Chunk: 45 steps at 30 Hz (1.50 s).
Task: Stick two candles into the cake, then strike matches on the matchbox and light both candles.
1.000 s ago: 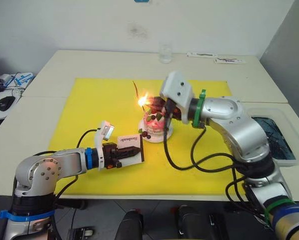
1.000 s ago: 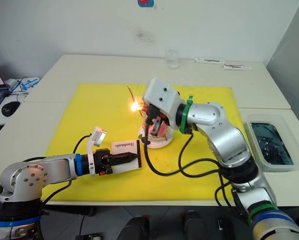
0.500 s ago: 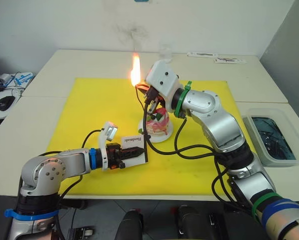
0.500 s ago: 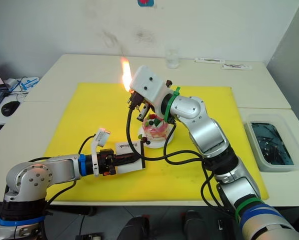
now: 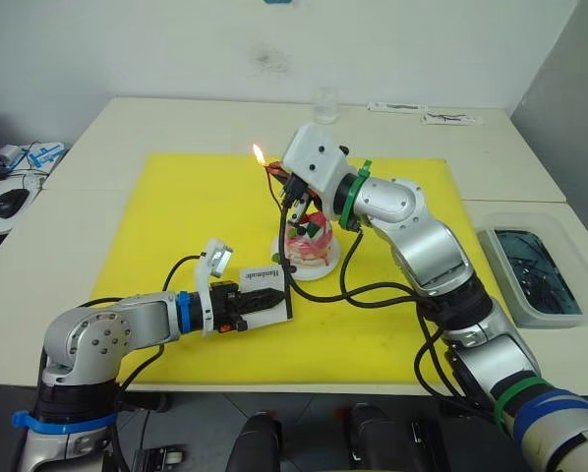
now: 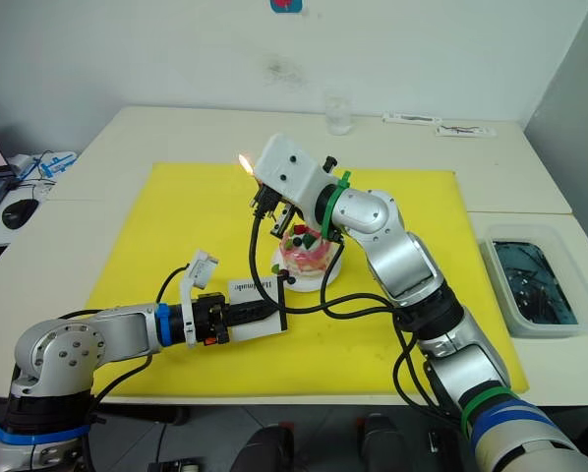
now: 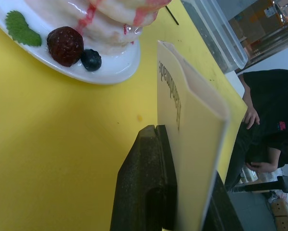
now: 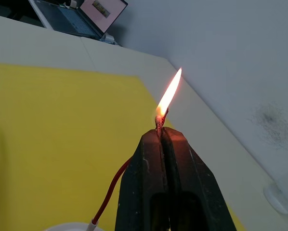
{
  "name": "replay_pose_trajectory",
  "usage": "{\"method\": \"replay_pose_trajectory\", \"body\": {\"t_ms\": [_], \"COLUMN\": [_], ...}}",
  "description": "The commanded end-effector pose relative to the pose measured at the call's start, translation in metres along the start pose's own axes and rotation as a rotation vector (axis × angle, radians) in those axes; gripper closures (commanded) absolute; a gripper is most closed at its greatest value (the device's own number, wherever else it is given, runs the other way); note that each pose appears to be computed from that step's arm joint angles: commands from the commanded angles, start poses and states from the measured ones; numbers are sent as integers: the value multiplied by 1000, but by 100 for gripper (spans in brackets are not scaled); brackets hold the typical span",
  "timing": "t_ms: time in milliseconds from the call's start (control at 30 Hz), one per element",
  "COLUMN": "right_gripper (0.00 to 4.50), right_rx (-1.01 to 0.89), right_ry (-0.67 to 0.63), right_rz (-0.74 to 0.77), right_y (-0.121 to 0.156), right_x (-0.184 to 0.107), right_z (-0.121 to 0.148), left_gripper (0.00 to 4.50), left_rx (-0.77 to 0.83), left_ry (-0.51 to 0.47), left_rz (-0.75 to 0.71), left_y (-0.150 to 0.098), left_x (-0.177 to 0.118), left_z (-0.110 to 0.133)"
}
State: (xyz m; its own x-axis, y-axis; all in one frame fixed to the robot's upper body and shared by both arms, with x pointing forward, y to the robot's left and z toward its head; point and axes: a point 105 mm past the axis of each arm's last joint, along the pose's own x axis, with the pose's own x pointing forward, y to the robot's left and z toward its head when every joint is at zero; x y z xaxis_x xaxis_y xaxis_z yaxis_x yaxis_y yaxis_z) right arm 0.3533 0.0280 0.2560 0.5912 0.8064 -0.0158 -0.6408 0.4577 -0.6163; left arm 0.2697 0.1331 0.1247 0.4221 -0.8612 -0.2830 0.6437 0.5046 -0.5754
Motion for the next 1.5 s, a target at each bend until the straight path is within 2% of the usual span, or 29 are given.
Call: {"method": "replay_pose_trajectory", "body": {"t_ms": [33,1500], "right_gripper": [449,449], "right_rx": [-47,-2], "right_ry": [-58,-30], "right_rz": [-6,2], "right_y": [-5,-7], "right_x": [0,-5], "right_z": [19,12], "left_gripper": [450,450], "left_rx": [37,29], "left_ry": [-20,-17], "left_rz": [-35,-48], "left_y": [-9,-10], "left_x": [1,2], "left_z": [6,5]}}
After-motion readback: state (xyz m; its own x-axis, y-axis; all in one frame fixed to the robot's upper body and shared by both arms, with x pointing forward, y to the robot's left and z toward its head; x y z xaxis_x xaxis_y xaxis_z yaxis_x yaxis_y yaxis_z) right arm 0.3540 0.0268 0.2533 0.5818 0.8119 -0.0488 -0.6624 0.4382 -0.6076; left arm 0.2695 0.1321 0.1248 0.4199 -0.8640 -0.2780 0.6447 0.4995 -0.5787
